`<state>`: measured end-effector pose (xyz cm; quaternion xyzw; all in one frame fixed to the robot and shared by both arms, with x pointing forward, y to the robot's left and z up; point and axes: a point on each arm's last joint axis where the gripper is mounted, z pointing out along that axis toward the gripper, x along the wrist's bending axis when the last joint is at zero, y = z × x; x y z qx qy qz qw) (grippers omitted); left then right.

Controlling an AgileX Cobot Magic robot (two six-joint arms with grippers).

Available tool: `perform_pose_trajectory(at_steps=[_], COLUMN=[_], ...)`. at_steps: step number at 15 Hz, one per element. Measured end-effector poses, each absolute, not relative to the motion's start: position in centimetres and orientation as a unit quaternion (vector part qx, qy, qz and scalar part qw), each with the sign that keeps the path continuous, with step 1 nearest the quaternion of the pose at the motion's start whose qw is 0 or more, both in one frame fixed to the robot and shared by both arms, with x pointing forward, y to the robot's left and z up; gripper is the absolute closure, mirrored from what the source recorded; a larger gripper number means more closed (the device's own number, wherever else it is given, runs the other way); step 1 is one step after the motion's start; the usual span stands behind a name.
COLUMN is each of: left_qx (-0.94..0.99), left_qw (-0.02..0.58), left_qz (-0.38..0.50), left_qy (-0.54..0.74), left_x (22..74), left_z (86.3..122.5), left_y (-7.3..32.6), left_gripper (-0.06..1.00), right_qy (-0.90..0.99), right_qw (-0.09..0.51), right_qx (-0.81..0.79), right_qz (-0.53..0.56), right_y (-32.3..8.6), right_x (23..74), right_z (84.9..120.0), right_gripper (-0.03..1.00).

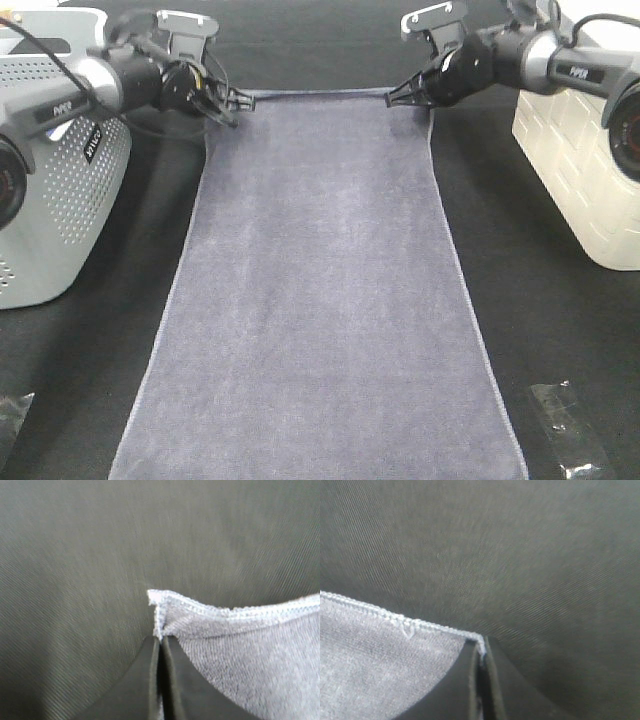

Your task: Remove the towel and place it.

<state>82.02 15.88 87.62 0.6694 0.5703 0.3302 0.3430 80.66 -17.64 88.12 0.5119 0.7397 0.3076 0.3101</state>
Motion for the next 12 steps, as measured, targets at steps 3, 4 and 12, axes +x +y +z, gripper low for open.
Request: perform_pose_trajectory(at_steps=[3,4,12], left_qx=[0.671,0.671,0.654], left_qw=[0.339,0.339,0.357], left_qz=[0.329,0.329,0.316], left_qy=[0.572,0.572,0.587], left_x=[82.0,82.1,82.0], left_z=[87.0,87.0,88.0], left_y=[16.1,16.1,16.0], left_gripper=[0.84,0.77,0.29], right_qy=[0.739,0.738,0.744], right_qw=[0.314,0.316,0.304], right_qx=[0.509,0.510,0.517], right_qz=[0.310,0.310,0.294], right_y=[-17.7,-17.9,-18.2], right_x=[80.8,80.8,80.6], right_z=[87.4,87.5,87.1], right_gripper=[0.61,0.44,0.13])
